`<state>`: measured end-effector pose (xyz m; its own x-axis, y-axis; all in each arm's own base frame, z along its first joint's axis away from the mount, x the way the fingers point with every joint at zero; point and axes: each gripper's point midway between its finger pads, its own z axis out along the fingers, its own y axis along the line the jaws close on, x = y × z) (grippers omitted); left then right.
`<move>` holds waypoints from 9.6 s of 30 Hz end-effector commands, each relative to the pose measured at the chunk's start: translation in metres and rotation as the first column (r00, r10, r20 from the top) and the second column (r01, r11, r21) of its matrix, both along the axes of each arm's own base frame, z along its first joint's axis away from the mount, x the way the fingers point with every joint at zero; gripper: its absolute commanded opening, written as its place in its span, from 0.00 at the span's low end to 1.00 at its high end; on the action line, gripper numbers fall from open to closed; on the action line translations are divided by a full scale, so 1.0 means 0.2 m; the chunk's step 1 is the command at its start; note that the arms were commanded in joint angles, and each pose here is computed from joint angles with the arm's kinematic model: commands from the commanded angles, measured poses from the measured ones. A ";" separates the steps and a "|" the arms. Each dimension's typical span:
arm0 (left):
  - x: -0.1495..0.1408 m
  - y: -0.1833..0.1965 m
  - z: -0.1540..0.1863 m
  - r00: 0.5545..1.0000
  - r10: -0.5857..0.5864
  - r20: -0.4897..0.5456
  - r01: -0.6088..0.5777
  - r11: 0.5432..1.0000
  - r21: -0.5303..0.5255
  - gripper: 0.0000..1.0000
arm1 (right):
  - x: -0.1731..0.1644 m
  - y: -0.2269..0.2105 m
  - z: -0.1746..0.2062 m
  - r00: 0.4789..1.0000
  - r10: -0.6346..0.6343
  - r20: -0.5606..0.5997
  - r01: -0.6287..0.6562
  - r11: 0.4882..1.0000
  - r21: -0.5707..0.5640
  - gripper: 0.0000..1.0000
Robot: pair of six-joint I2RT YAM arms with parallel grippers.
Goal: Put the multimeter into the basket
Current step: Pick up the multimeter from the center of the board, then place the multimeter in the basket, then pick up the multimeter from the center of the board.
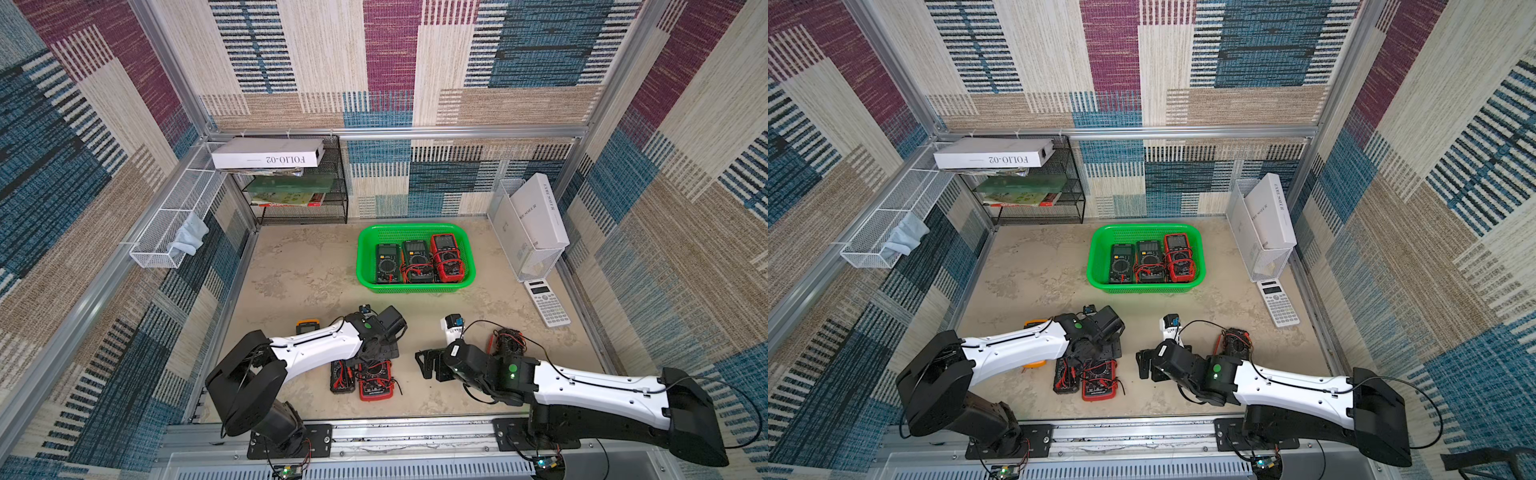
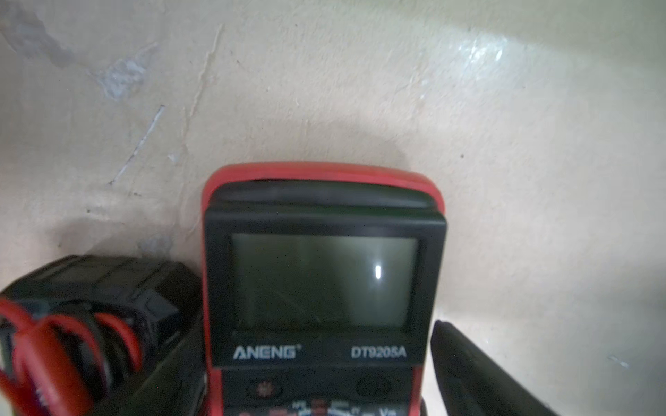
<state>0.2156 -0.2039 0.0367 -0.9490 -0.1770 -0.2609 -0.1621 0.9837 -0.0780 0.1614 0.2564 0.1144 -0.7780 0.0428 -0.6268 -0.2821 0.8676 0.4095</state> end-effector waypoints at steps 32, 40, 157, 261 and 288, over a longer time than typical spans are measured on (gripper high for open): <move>0.09 -0.11 0.14 0.992 -0.085 0.088 0.091 0.994 -0.061 0.61 | -0.02 0.09 0.08 0.997 0.080 0.009 -0.080 0.996 0.045 1.00; 0.17 -0.13 0.34 0.979 -0.109 0.174 0.123 0.990 -0.071 0.60 | -0.02 0.13 0.19 0.995 0.094 0.033 -0.097 0.990 0.102 1.00; 1.37 -0.14 0.88 0.891 -0.187 0.413 0.181 0.982 0.053 1.00 | 0.42 -0.01 0.41 0.991 -0.120 0.063 0.109 0.982 0.156 1.00; -0.31 0.49 0.09 0.976 0.089 -0.198 -0.111 0.989 -0.100 1.00 | 0.25 0.29 0.02 0.989 0.143 -0.025 -0.141 0.987 0.072 1.00; -0.30 0.42 -0.07 0.961 0.038 -0.275 -0.047 0.998 -0.027 1.00 | 0.25 0.30 -0.03 0.987 0.152 -0.049 -0.149 0.987 0.056 1.00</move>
